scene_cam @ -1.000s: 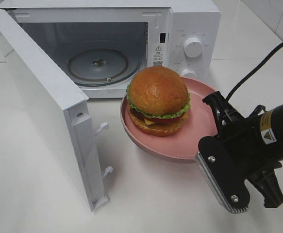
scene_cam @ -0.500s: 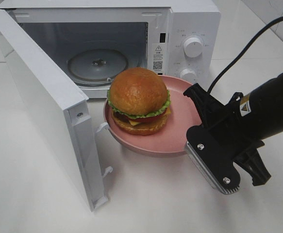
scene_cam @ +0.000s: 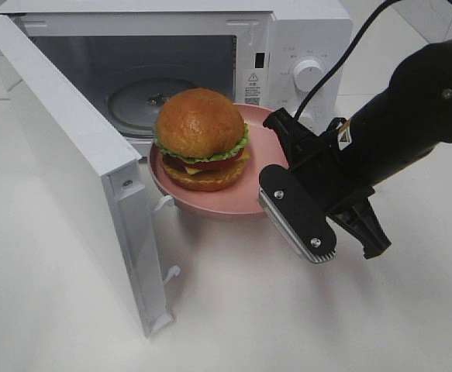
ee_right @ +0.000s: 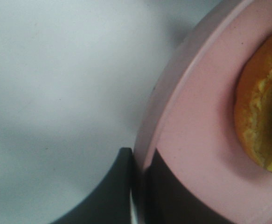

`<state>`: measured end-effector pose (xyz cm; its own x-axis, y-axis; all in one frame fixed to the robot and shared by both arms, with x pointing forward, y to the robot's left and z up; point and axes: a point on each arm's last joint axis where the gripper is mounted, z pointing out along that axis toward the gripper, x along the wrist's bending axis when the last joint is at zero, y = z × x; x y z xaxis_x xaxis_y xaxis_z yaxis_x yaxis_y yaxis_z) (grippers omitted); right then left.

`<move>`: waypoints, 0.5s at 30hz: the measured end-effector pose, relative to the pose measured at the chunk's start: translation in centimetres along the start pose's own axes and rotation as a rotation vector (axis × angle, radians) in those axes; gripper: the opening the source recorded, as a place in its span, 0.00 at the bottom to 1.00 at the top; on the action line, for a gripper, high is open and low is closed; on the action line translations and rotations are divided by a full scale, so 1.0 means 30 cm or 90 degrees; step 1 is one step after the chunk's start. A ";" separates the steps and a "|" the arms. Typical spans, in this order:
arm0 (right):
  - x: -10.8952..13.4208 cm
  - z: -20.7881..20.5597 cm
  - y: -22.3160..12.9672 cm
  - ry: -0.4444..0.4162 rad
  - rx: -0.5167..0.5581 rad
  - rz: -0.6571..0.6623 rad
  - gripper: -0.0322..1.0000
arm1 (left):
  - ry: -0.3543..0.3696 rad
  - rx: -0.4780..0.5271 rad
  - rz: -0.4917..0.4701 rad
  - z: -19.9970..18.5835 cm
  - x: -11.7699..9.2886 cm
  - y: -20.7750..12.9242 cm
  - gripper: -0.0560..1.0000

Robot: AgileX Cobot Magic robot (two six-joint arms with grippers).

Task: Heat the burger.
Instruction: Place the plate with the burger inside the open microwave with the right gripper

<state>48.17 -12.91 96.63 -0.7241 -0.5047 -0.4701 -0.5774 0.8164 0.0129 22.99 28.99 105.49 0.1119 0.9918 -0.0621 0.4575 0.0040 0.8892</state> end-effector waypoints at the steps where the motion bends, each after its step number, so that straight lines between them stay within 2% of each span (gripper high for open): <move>1: 0.000 0.000 0.000 0.000 0.000 0.000 0.07 | 0.000 0.000 0.000 0.000 0.000 0.000 0.99; 15: -0.096 0.051 0.060 -0.012 -0.018 -0.026 0.07 | 0.000 0.000 0.000 0.000 0.000 0.000 0.99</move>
<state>49.81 -9.56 96.66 -0.6928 -0.5321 -0.4868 -0.6168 0.7869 0.0176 22.99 28.99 105.49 0.1119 0.9918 -0.0621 0.4575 0.0040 0.8892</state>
